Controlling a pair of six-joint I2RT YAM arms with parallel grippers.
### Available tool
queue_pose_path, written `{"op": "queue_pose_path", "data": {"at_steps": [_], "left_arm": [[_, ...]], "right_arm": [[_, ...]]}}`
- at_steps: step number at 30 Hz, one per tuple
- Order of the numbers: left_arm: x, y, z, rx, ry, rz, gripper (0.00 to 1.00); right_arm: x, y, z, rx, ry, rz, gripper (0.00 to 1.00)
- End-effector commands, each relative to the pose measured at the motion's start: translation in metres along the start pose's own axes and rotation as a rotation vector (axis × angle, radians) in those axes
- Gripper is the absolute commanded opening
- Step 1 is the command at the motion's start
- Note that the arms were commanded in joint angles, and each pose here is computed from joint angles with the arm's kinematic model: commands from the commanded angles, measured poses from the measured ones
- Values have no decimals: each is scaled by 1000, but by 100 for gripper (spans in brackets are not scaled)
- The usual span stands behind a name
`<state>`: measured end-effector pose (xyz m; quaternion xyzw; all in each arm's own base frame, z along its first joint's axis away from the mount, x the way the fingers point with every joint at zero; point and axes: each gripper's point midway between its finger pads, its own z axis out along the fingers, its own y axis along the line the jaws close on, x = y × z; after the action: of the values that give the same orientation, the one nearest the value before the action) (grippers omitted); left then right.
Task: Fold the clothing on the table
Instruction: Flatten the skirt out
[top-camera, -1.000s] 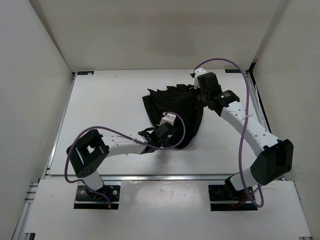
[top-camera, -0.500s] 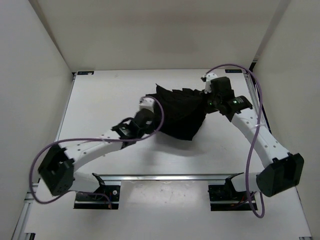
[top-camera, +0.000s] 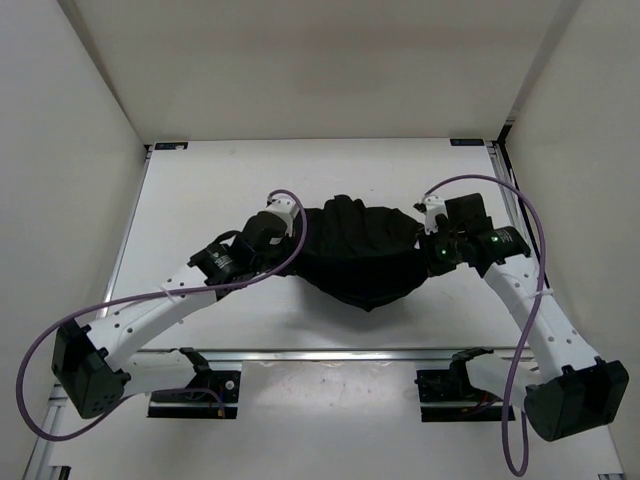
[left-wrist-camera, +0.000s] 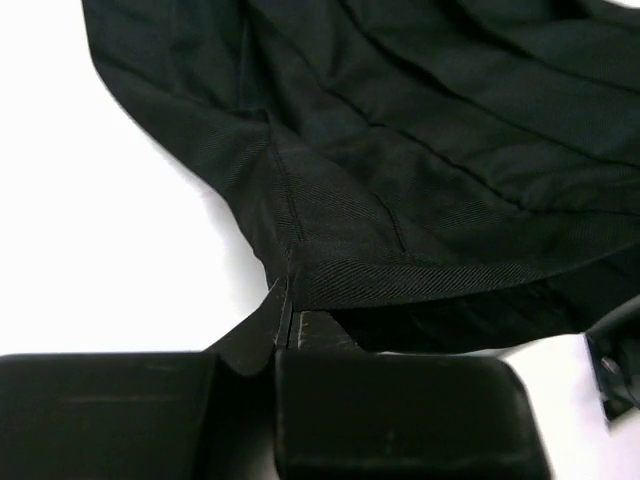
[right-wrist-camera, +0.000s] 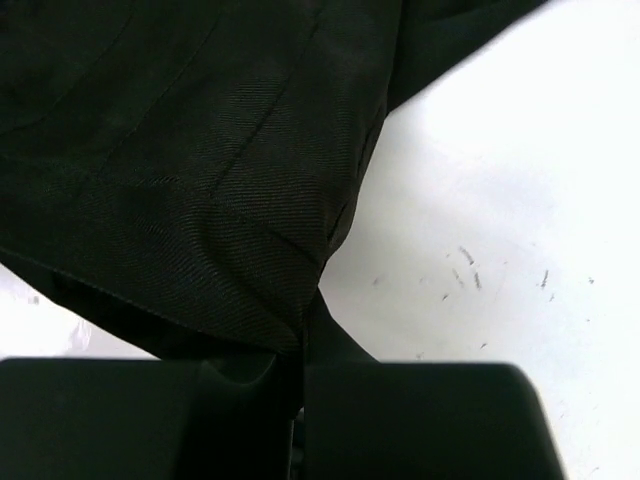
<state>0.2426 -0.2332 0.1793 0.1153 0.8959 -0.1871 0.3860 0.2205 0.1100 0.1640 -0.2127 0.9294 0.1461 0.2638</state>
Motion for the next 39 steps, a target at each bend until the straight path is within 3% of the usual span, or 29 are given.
{"op": "queue_pose_path", "data": {"at_steps": [1, 6, 9, 10, 11, 12, 13, 15, 17, 18, 19, 20, 21, 22, 23, 24, 26, 29, 30, 32, 34, 39], "left_arm": [[-9, -4, -23, 52, 15, -29, 0], [-41, 24, 11, 44, 13, -68, 0], [-92, 33, 51, 37, 23, -57, 0], [-122, 33, 68, 27, 26, -27, 0], [-174, 29, 81, 19, -44, -7, 0], [-186, 33, 83, -10, -25, 24, 0], [-235, 26, 85, -8, -96, 48, 0], [-326, 17, 60, 5, -331, 39, 0], [-352, 20, 39, 7, -429, 16, 0], [-338, 21, 31, -6, -401, 16, 0], [-346, 22, 26, -24, -466, 40, 0], [-331, 13, 15, -23, -511, 107, 0], [-292, 14, 2, -52, -505, 136, 0], [-270, 25, 15, -108, -565, 166, 0], [-295, 12, -43, -89, -771, 151, 0], [-283, 11, -63, -73, -829, 144, 0], [-268, 20, -77, -88, -826, 106, 0], [-222, 37, -61, -87, -675, 85, 0], [-194, 42, -52, -86, -611, 80, 0], [-149, 48, -39, -51, -520, 56, 0], [-77, 60, -22, -23, -396, 23, 0], [53, 76, -15, 18, -162, -109, 0]], "right_arm": [[16, 7, -8, -33, 29, -40, 0], [-32, -35, 19, 24, -34, 66, 0], [-120, -55, 21, 58, -134, 12, 0], [-136, -60, 24, 71, -135, 3, 0], [-182, -72, 19, 110, -186, -15, 0], [-225, -84, 12, 152, -227, -26, 0], [-237, -83, 8, 143, -218, -17, 0], [-325, -93, -26, 187, -414, -56, 0], [-339, -86, -38, 209, -479, -65, 0], [-329, -83, -36, 194, -488, -51, 0], [-318, -75, -35, 174, -517, -55, 0], [-324, -67, -43, 171, -592, -77, 0], [-297, -64, -45, 191, -582, -67, 0], [-284, -57, -54, 220, -654, -72, 0], [-295, -44, -97, 241, -831, -106, 0], [-266, -43, -66, 241, -779, -119, 0], [-245, -25, -71, 289, -808, -203, 0], [-190, -29, -32, 208, -558, -107, 0], [-174, -39, -22, 190, -492, -64, 0], [-108, -36, 20, 88, -230, 3, 0], [-62, -31, 40, 31, -87, 39, 0], [27, -9, 54, -17, 50, 29, 0]]}}
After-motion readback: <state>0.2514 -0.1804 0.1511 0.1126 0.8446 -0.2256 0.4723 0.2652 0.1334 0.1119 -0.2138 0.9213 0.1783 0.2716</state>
